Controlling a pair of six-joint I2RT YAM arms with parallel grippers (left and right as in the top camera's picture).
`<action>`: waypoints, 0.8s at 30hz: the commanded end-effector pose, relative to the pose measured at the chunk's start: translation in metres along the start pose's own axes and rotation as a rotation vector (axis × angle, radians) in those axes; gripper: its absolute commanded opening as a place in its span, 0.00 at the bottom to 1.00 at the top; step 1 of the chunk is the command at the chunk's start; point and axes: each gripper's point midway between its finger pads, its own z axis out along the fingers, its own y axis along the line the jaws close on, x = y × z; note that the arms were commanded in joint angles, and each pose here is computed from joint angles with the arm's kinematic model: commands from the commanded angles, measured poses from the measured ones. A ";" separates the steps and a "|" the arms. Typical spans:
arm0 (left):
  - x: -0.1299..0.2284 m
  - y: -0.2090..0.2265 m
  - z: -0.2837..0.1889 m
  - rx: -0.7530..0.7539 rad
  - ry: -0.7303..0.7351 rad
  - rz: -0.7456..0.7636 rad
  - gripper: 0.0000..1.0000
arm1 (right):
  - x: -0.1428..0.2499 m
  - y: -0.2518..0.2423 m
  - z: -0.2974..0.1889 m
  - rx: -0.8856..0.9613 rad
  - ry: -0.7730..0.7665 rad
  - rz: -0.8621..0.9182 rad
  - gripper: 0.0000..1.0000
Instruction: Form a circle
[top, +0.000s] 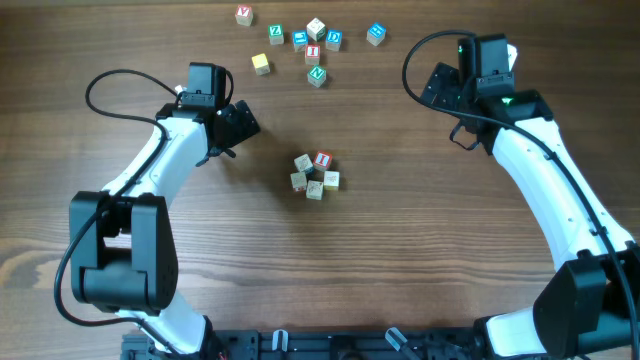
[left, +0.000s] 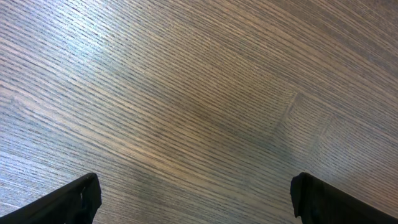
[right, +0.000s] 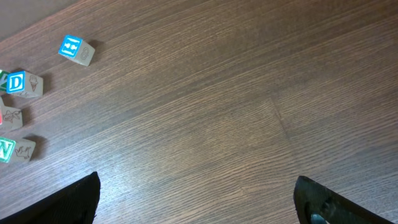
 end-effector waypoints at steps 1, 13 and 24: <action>-0.013 -0.002 -0.011 0.007 -0.044 -0.003 1.00 | -0.001 -0.002 0.001 0.012 -0.007 -0.012 1.00; -0.012 -0.004 -0.012 0.010 -0.044 0.002 0.99 | -0.001 -0.002 0.001 0.012 -0.007 -0.012 1.00; 0.029 0.009 0.003 -0.033 0.037 0.036 1.00 | -0.001 -0.002 0.001 0.012 -0.007 -0.012 1.00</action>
